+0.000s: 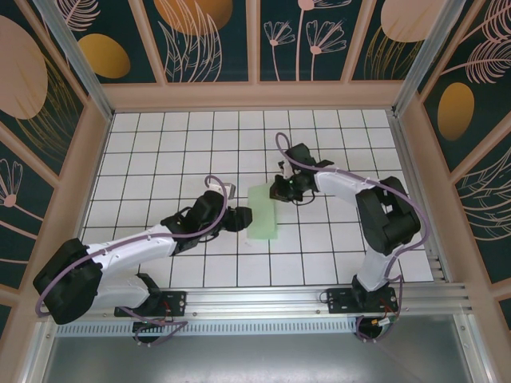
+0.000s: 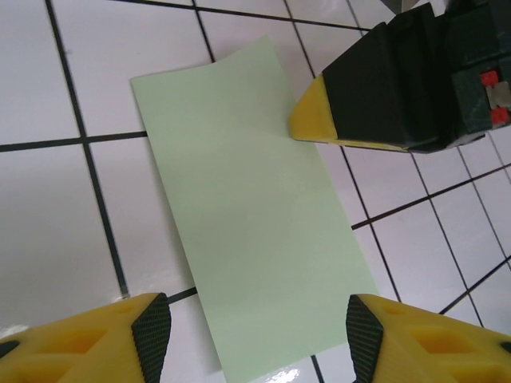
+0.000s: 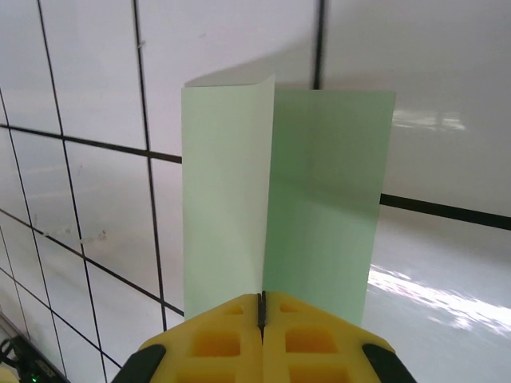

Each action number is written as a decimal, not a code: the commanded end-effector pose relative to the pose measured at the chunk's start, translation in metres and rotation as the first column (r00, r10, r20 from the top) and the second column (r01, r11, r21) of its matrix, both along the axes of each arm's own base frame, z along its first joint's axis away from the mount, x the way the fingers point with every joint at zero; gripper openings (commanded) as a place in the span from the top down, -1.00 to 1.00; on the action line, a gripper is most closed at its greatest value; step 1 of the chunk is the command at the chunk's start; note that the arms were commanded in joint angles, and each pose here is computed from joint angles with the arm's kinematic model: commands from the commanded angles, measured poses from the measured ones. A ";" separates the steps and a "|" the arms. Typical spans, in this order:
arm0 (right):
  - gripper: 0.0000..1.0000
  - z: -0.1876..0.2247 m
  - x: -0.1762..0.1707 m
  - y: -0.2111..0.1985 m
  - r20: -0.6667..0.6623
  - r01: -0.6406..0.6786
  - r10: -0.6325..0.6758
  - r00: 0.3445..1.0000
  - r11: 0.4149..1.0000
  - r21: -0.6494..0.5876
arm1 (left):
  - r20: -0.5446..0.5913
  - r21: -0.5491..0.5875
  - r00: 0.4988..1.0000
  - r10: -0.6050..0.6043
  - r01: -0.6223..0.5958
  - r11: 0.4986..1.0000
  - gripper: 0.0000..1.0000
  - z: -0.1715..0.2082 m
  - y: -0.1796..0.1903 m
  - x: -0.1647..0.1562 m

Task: Fold a paper plane with a square sheet of paper (fold left side to right side)
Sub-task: Fold the triangle a second time at the center of the table.

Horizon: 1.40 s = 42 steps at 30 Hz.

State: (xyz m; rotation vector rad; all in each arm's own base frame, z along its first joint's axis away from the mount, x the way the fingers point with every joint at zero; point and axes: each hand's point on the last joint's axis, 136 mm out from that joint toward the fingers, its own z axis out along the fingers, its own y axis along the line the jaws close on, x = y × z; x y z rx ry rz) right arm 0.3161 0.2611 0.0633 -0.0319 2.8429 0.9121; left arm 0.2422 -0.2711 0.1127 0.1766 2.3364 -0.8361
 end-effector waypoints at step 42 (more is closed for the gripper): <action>0.99 -0.002 -0.003 -0.016 -0.146 0.061 -0.058 0.988 0.998 0.019 | -0.044 0.360 0.976 -0.214 0.216 0.908 -0.17 -0.056 -0.123 -0.023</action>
